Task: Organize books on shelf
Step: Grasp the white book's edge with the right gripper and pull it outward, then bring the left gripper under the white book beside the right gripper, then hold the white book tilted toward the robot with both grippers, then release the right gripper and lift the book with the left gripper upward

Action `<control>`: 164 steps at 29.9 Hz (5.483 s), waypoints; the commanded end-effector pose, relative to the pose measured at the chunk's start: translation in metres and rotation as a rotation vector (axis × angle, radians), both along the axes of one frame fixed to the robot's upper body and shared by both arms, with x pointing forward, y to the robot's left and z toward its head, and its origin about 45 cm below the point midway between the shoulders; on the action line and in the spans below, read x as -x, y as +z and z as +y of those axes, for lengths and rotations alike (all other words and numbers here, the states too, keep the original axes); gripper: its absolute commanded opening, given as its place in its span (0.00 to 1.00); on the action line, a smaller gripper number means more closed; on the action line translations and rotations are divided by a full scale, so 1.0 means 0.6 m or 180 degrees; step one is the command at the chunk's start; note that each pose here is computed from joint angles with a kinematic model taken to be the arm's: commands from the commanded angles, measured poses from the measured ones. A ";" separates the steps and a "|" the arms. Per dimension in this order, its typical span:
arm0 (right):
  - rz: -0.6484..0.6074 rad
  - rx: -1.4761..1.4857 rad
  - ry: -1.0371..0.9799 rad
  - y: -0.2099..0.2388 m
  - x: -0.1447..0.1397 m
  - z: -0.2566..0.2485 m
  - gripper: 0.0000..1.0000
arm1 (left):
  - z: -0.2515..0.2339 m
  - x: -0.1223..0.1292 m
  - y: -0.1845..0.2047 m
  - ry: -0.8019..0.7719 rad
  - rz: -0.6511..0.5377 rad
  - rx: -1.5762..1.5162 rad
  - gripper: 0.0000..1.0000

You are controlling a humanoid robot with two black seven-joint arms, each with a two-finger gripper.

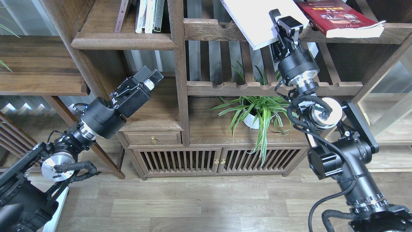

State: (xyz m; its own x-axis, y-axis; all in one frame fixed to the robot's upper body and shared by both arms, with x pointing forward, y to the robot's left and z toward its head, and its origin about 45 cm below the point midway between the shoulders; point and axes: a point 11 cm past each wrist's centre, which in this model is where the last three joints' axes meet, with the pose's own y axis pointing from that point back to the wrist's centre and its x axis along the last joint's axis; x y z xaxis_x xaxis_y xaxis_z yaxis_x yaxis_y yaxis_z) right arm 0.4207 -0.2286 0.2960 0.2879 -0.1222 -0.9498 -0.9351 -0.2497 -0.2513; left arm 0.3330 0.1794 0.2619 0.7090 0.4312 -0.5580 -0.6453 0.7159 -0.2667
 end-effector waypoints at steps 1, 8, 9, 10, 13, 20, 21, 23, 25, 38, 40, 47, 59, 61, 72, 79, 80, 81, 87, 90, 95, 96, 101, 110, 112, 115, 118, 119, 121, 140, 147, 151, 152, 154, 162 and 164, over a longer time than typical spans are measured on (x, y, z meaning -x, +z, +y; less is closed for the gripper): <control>-0.0079 -0.0047 0.0013 -0.004 0.006 -0.002 0.06 | 0.000 0.000 0.000 0.0002 0.0002 0.0000 0.99; -0.0225 -0.0189 0.0067 -0.015 0.022 0.006 0.05 | 0.003 -0.003 -0.012 0.0033 0.0081 0.0015 0.99; -0.0260 -0.0218 0.0079 -0.015 0.024 0.009 0.05 | 0.002 -0.002 -0.012 0.0034 0.0089 0.0024 0.99; -0.0290 -0.0248 0.0091 -0.013 0.025 0.012 0.05 | 0.002 -0.002 -0.013 0.0031 0.0093 0.0025 0.99; -0.0373 -0.0316 0.0137 -0.017 0.033 0.022 0.04 | 0.001 -0.002 -0.013 0.0019 0.0170 0.0111 0.99; -0.0581 -0.0396 0.0246 -0.035 0.060 0.031 0.03 | -0.006 -0.002 -0.015 -0.0097 0.0452 0.0356 0.99; -0.0620 -0.0410 0.0257 -0.037 0.064 0.031 0.03 | -0.005 -0.002 -0.014 -0.0093 0.0477 0.0403 0.99; -0.0667 -0.0420 0.0286 -0.040 0.071 0.034 0.02 | -0.004 -0.003 -0.013 -0.0089 0.0529 0.0498 0.99; -0.0705 -0.0433 0.0331 -0.041 0.075 0.040 0.02 | -0.003 -0.001 -0.015 -0.0087 0.0602 0.0593 0.99; -0.0758 -0.0534 0.0670 -0.049 0.098 0.108 0.02 | -0.007 0.004 -0.011 -0.0211 0.0815 0.0827 0.99; -0.0758 -0.0531 0.0685 -0.049 0.098 0.110 0.02 | -0.008 0.004 -0.011 -0.0226 0.0822 0.0823 0.99; -0.0714 -0.0501 0.0832 -0.057 0.107 0.133 0.02 | -0.018 0.005 -0.008 -0.0256 0.0822 0.0896 0.98; -0.0637 -0.0445 0.1061 -0.071 0.124 0.168 0.02 | -0.023 0.006 -0.004 -0.0280 0.0808 0.0920 0.98; -0.0636 -0.0438 0.1071 -0.071 0.125 0.169 0.02 | -0.024 0.006 -0.002 -0.0288 0.0802 0.0924 0.98; -0.0584 -0.0392 0.1232 -0.082 0.138 0.194 0.02 | -0.037 0.008 0.003 -0.0336 0.0793 0.0983 0.98; -0.0523 -0.0360 0.1359 -0.094 0.152 0.212 0.02 | -0.037 0.008 0.003 -0.0332 0.0792 0.0986 0.98; -0.0514 -0.0355 0.1382 -0.096 0.154 0.215 0.02 | -0.036 0.007 0.003 -0.0330 0.0791 0.0982 0.98; -0.0512 -0.0351 0.1401 -0.096 0.155 0.218 0.02 | -0.037 0.008 0.003 -0.0332 0.0792 0.0986 0.98; -0.0517 -0.0267 0.1482 -0.101 0.163 0.229 0.02 | -0.037 0.007 0.004 -0.0336 0.0783 0.0985 0.98; -0.0504 -0.0234 0.1527 -0.106 0.169 0.235 0.02 | -0.037 0.007 0.004 -0.0336 0.0783 0.0985 0.98; -0.0491 -0.0203 0.1581 -0.111 0.175 0.243 0.02 | -0.037 0.007 0.004 -0.0336 0.0783 0.0985 0.98; -0.0490 -0.0203 0.1581 -0.111 0.175 0.243 0.02 | -0.037 0.007 0.004 -0.0336 0.0783 0.0985 0.98; -0.0470 -0.0187 0.1646 -0.115 0.182 0.251 0.02 | -0.039 0.007 0.005 -0.0342 0.0784 0.0998 0.96; -0.0486 -0.0178 0.1660 -0.112 0.181 0.253 0.02 | -0.041 0.006 0.006 -0.0344 0.0776 0.1003 0.83; -0.0486 -0.0178 0.1660 -0.112 0.181 0.253 0.03 | -0.039 0.005 0.008 -0.0330 0.0764 0.1010 0.77; -0.0490 -0.0180 0.1662 -0.112 0.181 0.254 0.03 | -0.038 0.004 0.007 -0.0323 0.0764 0.1011 0.70; -0.0494 -0.0179 0.1664 -0.111 0.180 0.254 0.03 | -0.038 0.004 0.007 -0.0327 0.0767 0.1009 0.65; -0.0494 -0.0179 0.1664 -0.111 0.180 0.254 0.03 | -0.038 0.004 0.008 -0.0319 0.0762 0.1021 0.60; -0.0494 -0.0179 0.1664 -0.111 0.180 0.254 0.03 | -0.037 0.003 0.009 -0.0305 0.0754 0.1033 0.53; -0.0539 -0.0167 0.1667 -0.103 0.175 0.255 0.03 | -0.034 0.004 0.006 -0.0276 0.0771 0.1066 0.07; -0.0560 -0.0170 0.1660 -0.099 0.172 0.254 0.04 | -0.037 0.005 0.004 -0.0288 0.0781 0.1065 0.03; -0.0558 -0.0168 0.1653 -0.099 0.172 0.253 0.05 | -0.036 0.004 0.006 -0.0283 0.0770 0.1068 0.03; -0.0558 -0.0168 0.1653 -0.099 0.172 0.253 0.06 | -0.036 0.004 0.006 -0.0283 0.0770 0.1068 0.03; -0.0555 -0.0170 0.1647 -0.100 0.172 0.252 0.11 | -0.035 0.004 0.007 -0.0280 0.0767 0.1070 0.03; -0.0559 -0.0171 0.1633 -0.099 0.170 0.251 0.44 | -0.034 0.002 0.008 -0.0273 0.0761 0.1068 0.03; -0.0549 -0.0167 0.1626 -0.099 0.169 0.250 0.50 | -0.034 0.002 0.008 -0.0270 0.0756 0.1065 0.04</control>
